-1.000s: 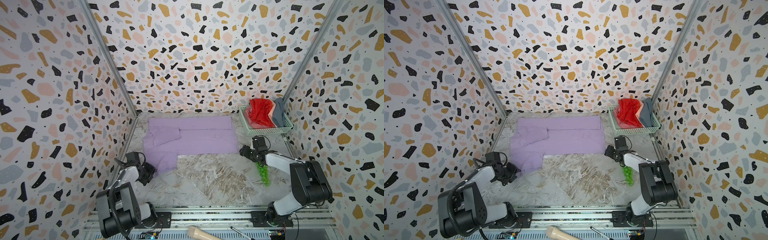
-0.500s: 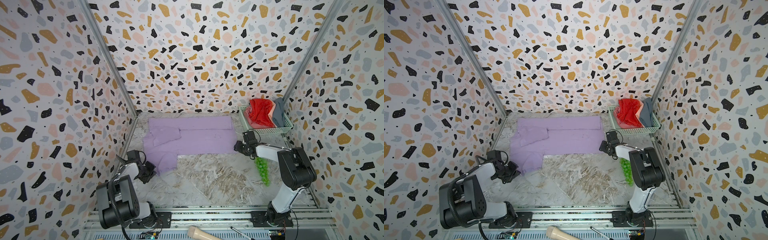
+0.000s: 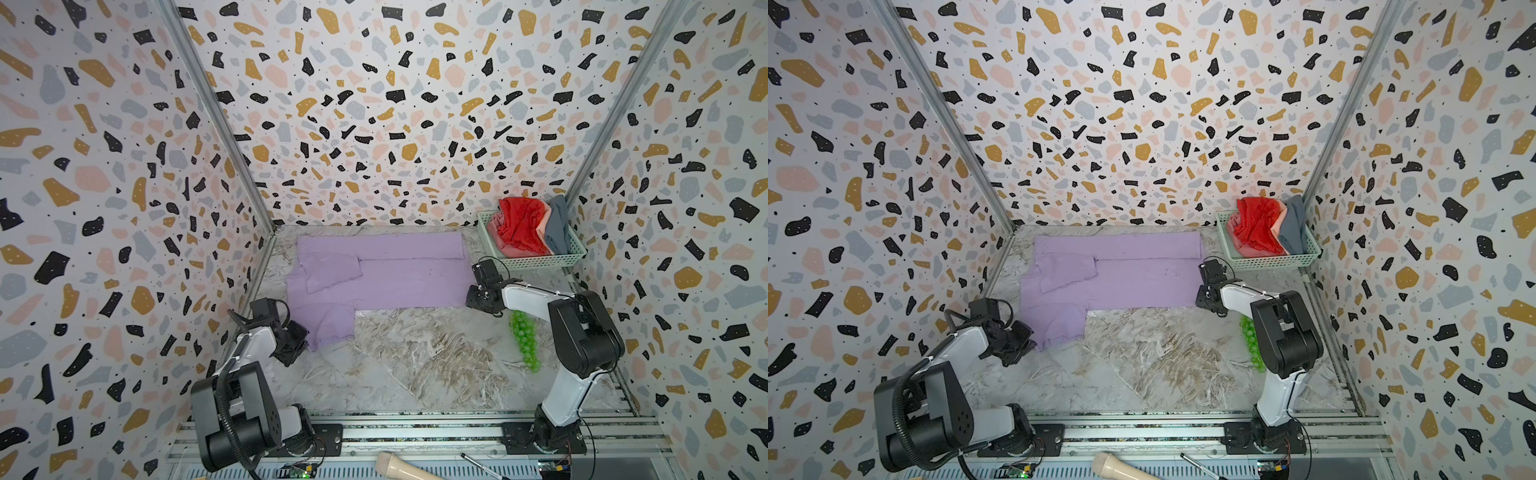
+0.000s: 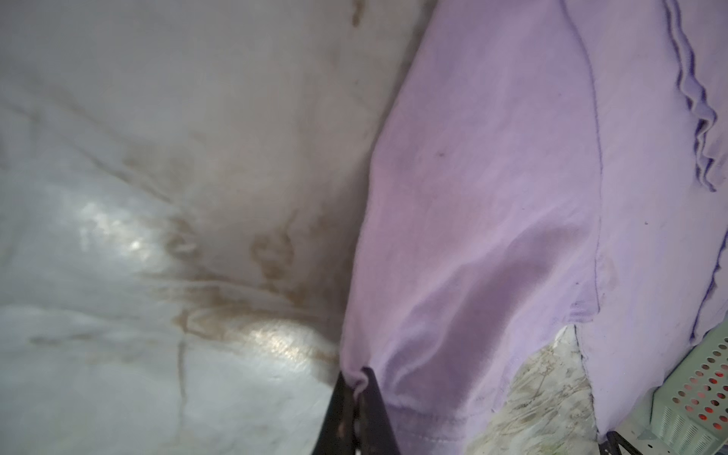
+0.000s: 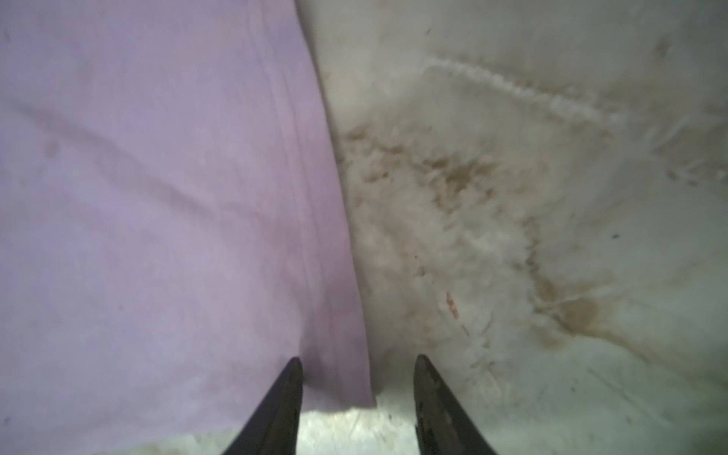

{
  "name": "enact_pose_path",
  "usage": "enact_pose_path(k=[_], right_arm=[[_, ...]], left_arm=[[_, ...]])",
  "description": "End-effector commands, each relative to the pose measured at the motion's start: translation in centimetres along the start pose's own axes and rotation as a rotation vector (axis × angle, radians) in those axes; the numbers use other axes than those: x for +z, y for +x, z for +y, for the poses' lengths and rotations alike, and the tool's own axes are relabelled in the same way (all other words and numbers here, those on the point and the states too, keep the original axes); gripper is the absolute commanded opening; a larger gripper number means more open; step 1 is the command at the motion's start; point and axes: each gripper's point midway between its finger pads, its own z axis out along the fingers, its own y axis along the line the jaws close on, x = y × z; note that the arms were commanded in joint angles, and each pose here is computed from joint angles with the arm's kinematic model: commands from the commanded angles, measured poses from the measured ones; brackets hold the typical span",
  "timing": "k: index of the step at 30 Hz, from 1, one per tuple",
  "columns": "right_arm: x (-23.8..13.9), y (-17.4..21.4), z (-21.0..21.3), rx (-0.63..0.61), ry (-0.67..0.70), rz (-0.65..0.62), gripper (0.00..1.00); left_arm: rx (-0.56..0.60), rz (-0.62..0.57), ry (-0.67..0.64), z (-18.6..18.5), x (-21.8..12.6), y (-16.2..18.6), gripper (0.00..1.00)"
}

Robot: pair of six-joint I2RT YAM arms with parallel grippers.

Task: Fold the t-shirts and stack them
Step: 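Lower both grippers and pinch the t-shirt's near edge, then lift the near edge with both grippers and fold it over toward the far edge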

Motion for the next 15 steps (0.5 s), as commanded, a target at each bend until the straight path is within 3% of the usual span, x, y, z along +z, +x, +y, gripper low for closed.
enact_pose_path(k=[1, 4, 8, 15], right_arm=[[2.2, 3.6, -0.9, -0.019, 0.038, 0.151, 0.16], [1.0, 2.6, -0.5, -0.046, 0.032, 0.109, 0.00], [-1.8, 1.0, -0.6, -0.087, 0.008, 0.056, 0.00], [-4.6, 3.0, -1.2, -0.114, -0.029, 0.090, 0.00]], left_arm=[[0.009, -0.047, 0.045, -1.3, -1.2, -0.8, 0.00], [0.057, -0.080, 0.053, -2.0, -2.6, -1.3, 0.00], [0.133, -0.087, -0.059, -0.5, -4.7, -0.8, 0.00], [0.165, -0.049, -0.162, 2.5, -6.4, 2.2, 0.00]])
